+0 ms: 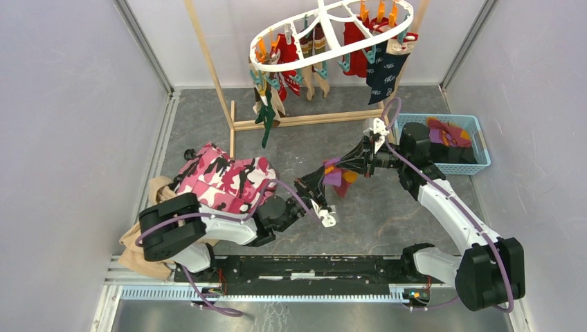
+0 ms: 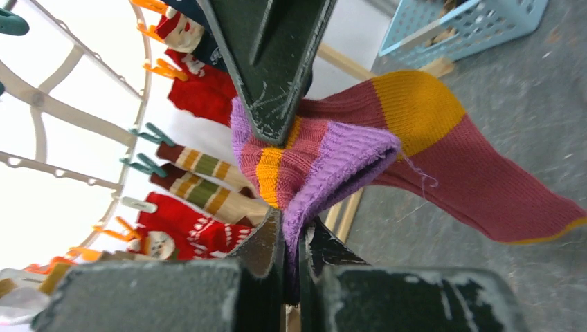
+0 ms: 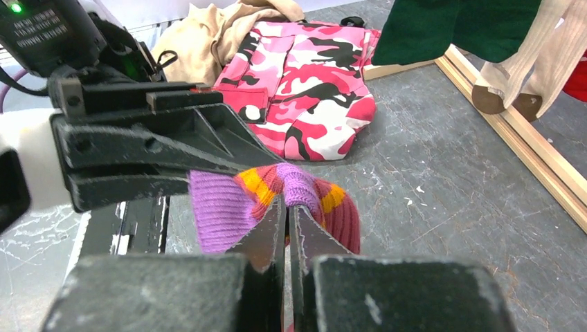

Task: Clip the socks to the hanger
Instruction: Pick up the sock from the bin.

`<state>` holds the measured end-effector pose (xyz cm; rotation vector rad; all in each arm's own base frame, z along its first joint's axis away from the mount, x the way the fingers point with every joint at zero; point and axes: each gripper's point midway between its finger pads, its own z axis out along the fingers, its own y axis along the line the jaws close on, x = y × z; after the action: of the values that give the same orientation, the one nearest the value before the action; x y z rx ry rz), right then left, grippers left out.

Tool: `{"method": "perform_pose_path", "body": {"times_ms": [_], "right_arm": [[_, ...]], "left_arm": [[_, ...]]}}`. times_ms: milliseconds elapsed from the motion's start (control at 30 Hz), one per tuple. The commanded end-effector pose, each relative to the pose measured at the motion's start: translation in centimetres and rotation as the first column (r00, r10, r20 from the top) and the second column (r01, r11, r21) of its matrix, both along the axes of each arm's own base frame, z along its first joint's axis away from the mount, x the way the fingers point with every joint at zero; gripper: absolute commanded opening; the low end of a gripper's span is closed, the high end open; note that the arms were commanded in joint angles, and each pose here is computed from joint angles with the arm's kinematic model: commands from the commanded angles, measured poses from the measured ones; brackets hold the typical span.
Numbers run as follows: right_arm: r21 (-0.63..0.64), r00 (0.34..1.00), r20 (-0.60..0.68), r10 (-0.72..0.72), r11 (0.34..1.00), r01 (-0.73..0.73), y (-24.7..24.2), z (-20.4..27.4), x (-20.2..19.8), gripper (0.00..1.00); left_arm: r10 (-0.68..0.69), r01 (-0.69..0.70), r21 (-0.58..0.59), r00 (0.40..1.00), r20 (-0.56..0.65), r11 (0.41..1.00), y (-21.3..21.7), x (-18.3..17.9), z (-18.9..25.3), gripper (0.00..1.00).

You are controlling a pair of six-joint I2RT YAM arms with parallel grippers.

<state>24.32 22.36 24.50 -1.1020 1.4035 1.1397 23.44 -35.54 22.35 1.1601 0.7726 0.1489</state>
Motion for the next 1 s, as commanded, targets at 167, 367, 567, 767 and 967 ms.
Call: {"method": "perform_pose_path", "body": {"times_ms": [167, 367, 567, 767, 967], "right_arm": [[-0.064, 0.995, 0.097, 0.031, 0.998, -0.025, -0.3, 0.3, 0.4, 0.29], [-0.183, 0.975, 0.214, 0.061, 0.983, -0.021, -1.3, 0.9, 0.5, 0.53], [-0.312, 0.922, 0.367, 0.119, 0.950, 0.002, -2.6, 2.2, 0.9, 0.63], [-0.386, 0.852, 0.474, 0.225, 0.922, -0.028, -3.1, 3.5, 0.5, 0.77], [-0.399, 0.757, 0.550, 0.354, 0.907, -0.134, -2.4, 3.8, -1.7, 0.92]], "left_arm": [[-0.259, 0.083, -0.362, 0.843, -0.471, 0.928, 0.0, -3.5, 0.7, 0.02], [-0.380, 0.063, -0.447, 0.640, -0.668, 0.892, -0.4, -6.1, -0.3, 0.02], [-0.447, -0.017, -0.521, 0.489, -0.749, 0.854, 0.5, -6.8, -0.7, 0.02], [-0.558, 0.005, -0.596, 0.357, -0.749, 0.803, 1.2, -7.0, 0.1, 0.02], [-0.652, 0.063, -0.656, 0.214, -0.728, 0.752, 0.9, -7.6, 1.0, 0.02]]}}
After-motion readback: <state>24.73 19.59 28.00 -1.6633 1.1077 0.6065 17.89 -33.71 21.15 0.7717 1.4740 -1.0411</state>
